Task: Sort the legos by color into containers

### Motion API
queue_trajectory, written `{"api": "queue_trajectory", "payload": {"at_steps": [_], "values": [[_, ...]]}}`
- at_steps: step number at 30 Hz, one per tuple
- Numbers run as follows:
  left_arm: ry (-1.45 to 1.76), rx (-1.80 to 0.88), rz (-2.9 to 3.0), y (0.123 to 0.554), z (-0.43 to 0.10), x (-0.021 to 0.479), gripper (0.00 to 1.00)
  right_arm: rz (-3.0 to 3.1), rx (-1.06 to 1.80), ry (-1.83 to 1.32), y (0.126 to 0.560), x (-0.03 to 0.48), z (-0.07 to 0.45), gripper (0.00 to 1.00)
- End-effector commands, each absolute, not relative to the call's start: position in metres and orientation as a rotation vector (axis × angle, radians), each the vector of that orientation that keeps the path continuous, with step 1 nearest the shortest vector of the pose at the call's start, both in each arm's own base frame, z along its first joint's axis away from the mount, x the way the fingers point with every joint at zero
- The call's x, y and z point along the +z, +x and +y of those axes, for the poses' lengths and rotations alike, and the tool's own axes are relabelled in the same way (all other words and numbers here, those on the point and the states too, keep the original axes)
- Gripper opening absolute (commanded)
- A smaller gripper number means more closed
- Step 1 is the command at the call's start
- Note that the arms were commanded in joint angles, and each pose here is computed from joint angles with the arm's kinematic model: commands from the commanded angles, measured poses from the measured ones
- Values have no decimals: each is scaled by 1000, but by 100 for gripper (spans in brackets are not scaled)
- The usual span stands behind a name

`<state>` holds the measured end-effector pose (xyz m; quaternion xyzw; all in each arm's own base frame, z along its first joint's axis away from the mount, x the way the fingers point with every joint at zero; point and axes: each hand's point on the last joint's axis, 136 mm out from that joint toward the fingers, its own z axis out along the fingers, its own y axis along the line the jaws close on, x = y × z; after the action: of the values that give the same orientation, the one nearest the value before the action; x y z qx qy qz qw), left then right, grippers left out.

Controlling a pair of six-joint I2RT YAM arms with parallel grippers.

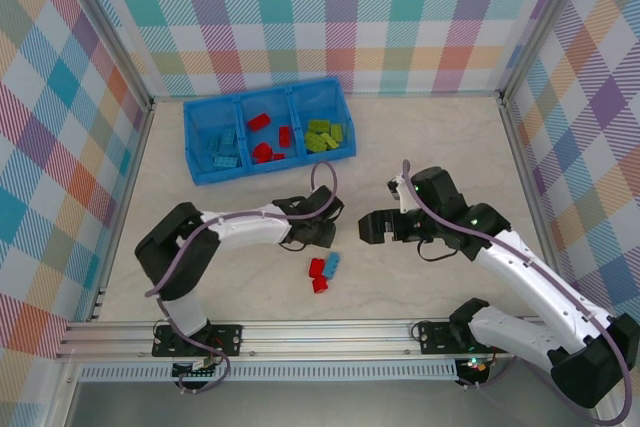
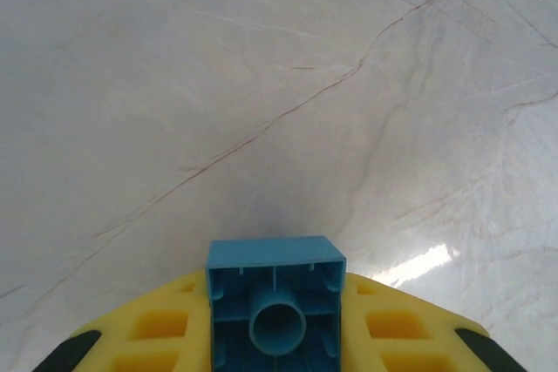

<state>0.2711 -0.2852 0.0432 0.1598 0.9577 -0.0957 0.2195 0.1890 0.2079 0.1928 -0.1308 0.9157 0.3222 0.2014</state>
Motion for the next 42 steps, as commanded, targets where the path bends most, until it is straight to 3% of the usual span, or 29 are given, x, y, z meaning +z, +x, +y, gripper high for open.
{"api": "queue_trajectory", "payload": {"at_steps": [1,5,9,15,22,25,28,35,42], "values": [[339,-270,2491,291,-262,103,20,2617,1032,-458,174,186,223,100],[143,-280,2321,321,-213,172,21,2646,1061,-467,173,181,229,100],[-163,-154,2216,363,-125,210,22,2556,1105,-443,179,192,233,100],[-523,-10,2165,423,-22,205,23,2544,1092,-414,179,191,230,100],[-704,-76,2266,501,16,149,28,2538,1086,-391,173,197,223,100],[-705,-120,2284,518,16,142,49,2522,1088,-362,170,200,219,100],[-684,-153,2269,522,12,155,54,2506,1104,-335,168,201,217,100],[-610,-383,2230,479,-29,203,55,2509,1083,-310,173,195,216,100],[-197,-551,2313,370,-156,225,54,2475,882,-189,197,187,196,100]]}}
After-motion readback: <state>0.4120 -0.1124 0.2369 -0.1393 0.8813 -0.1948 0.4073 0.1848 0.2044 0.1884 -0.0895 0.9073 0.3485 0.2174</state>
